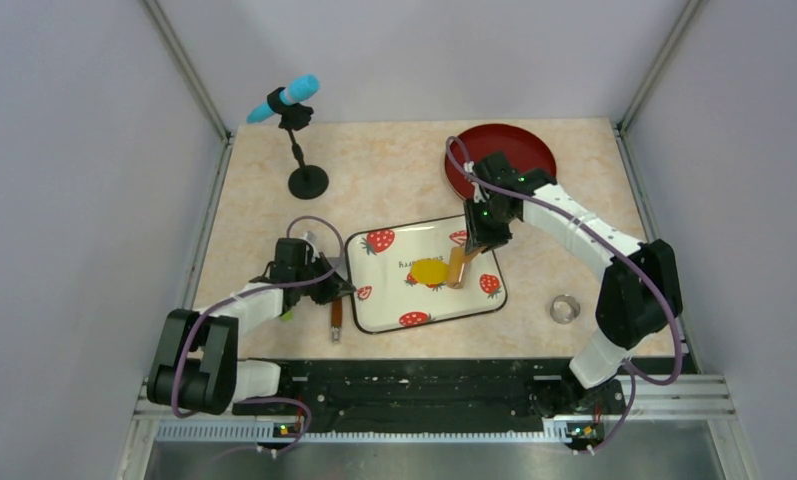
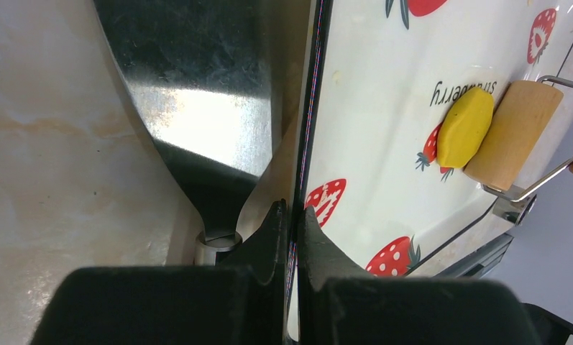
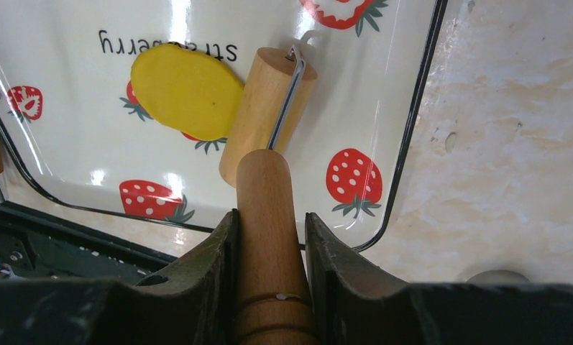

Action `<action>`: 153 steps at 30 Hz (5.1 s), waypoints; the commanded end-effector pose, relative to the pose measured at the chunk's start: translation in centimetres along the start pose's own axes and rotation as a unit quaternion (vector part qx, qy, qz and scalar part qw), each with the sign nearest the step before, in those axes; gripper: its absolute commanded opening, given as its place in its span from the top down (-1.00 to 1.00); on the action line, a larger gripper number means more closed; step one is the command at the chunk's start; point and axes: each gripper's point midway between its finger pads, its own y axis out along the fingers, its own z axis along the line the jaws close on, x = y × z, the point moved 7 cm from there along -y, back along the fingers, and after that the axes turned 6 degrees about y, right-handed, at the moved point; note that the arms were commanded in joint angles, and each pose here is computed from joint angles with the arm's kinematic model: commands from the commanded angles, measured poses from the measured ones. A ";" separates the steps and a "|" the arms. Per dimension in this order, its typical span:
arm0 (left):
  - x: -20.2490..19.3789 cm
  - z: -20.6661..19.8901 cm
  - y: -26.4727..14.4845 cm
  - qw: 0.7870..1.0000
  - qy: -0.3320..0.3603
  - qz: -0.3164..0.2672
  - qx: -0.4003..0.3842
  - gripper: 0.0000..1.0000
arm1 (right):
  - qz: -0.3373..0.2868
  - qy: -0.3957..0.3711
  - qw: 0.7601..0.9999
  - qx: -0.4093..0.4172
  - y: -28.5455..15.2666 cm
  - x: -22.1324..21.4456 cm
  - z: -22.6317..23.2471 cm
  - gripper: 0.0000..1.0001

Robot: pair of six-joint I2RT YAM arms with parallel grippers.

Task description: Roll out the dumpling wrappers from the dough

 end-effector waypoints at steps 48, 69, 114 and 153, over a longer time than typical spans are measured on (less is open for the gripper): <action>-0.1 2.2 0.2 0.999 0.015 0.006 0.044 1.00 | 0.008 -0.178 0.982 -0.068 3.3 0.7 3.8 1.00; -0.1 2.2 0.1 0.999 0.017 0.006 0.045 1.00 | 0.129 -0.156 0.977 -0.071 9.4 -2.2 -0.3 1.00; -0.1 2.3 0.2 0.999 0.016 0.006 0.046 1.00 | 0.121 -0.172 0.973 -0.090 11.8 -5.5 0.4 1.00; -0.1 2.2 0.3 0.999 0.017 0.010 0.045 1.00 | -0.088 -0.173 0.981 0.019 -3.4 0.8 7.7 1.00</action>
